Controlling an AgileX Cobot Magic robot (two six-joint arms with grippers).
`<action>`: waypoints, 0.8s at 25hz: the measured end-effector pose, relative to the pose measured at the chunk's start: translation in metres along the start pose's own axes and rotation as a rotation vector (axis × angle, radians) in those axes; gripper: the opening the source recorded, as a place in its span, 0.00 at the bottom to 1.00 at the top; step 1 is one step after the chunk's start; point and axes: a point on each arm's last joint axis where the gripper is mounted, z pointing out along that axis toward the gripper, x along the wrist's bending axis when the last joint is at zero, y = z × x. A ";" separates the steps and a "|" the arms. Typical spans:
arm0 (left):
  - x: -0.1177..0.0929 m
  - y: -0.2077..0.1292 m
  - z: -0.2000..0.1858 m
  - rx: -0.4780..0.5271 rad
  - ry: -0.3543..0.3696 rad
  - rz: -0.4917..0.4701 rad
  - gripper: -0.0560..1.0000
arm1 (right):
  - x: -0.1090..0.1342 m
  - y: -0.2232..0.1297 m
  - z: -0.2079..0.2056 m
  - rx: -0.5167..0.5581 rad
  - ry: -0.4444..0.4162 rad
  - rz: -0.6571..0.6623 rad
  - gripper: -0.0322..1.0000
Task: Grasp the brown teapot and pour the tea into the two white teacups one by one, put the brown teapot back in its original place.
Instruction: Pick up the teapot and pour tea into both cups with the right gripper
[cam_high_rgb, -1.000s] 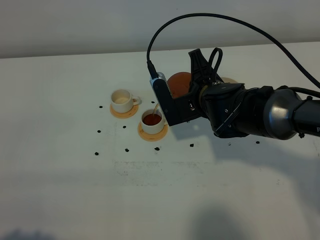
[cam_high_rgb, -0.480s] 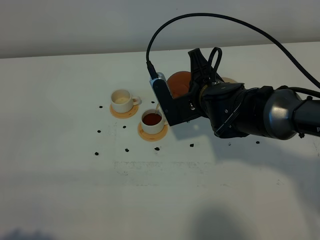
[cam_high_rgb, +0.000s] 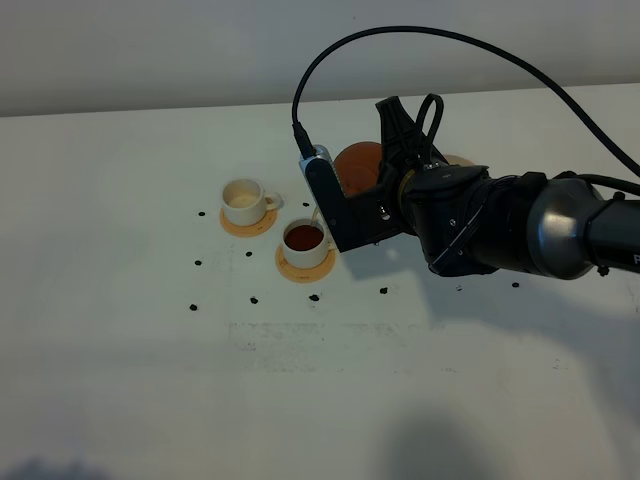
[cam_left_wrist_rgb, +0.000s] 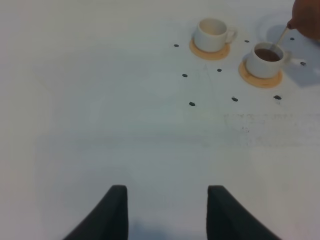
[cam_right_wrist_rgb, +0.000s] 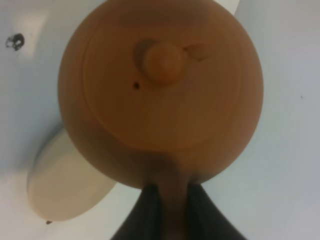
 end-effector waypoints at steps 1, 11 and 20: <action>0.000 0.000 0.000 0.000 0.000 0.000 0.46 | 0.000 0.000 0.000 0.000 0.000 0.000 0.12; 0.000 0.000 0.000 0.000 0.000 0.000 0.46 | 0.000 0.000 0.000 0.002 0.000 0.000 0.12; 0.000 0.000 0.000 0.000 0.000 0.000 0.46 | 0.000 0.000 0.000 0.003 0.001 0.001 0.12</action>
